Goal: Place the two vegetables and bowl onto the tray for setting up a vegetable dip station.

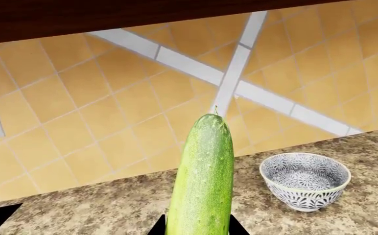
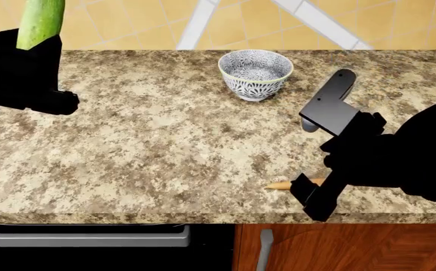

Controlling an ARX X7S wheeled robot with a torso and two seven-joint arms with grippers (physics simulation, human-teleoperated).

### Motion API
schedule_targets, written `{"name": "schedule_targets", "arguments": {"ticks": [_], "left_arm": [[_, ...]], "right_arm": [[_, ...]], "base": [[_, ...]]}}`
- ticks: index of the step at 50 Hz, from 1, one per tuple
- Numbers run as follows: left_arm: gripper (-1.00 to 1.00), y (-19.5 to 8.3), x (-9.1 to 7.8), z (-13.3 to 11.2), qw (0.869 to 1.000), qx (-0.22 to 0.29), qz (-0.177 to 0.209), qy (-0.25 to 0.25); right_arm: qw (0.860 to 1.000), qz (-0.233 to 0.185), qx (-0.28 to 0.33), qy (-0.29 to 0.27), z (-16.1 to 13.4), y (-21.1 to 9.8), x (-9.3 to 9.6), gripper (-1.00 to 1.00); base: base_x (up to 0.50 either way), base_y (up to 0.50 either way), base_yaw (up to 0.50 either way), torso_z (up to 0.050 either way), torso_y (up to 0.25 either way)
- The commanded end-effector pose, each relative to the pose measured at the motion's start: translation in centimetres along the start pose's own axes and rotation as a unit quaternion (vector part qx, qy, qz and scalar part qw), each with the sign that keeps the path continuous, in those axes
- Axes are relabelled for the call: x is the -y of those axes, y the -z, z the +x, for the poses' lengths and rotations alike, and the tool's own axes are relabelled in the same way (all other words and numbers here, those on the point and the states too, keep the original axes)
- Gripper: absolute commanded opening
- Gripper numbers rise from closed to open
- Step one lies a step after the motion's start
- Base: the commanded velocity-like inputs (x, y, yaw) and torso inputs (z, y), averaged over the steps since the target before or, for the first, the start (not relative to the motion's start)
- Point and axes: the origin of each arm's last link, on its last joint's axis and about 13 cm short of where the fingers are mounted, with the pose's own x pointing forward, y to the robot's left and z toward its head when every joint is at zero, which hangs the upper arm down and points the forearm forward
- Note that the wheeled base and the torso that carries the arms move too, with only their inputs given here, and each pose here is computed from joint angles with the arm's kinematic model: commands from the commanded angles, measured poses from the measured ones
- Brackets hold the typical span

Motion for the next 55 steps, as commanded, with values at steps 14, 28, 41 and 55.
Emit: {"name": "schedule_targets", "arguments": {"ticks": [14, 28, 41, 55], "left_arm": [[-1.00, 0.1, -0.1, 0.0, 1.000, 0.003, -0.005, -0.007], [-1.00, 0.1, -0.1, 0.0, 1.000, 0.004, -0.005, -0.006], [-1.00, 0.0, -0.2, 0.0, 1.000, 0.005, -0.006, -0.008], [-1.00, -0.1, -0.2, -0.1, 1.000, 0.007, -0.007, -0.009]], "right_arm": [[0.999, -0.009, -0.033, -0.026, 1.7, 0.9, -0.4, 1.00], [0.999, -0.001, -0.043, -0.015, 2.6, 1.5, -0.2, 1.00], [0.998, -0.019, -0.064, -0.001, 3.2, 2.2, -0.3, -1.00], [0.998, -0.007, -0.068, 0.005, 3.0, 2.7, -0.2, -1.00]], "base": [[0.00, 0.00, 0.00, 0.000, 0.000], [0.00, 0.00, 0.00, 0.000, 0.000], [0.00, 0.00, 0.00, 0.000, 0.000], [0.00, 0.00, 0.00, -0.001, 0.000]]}}
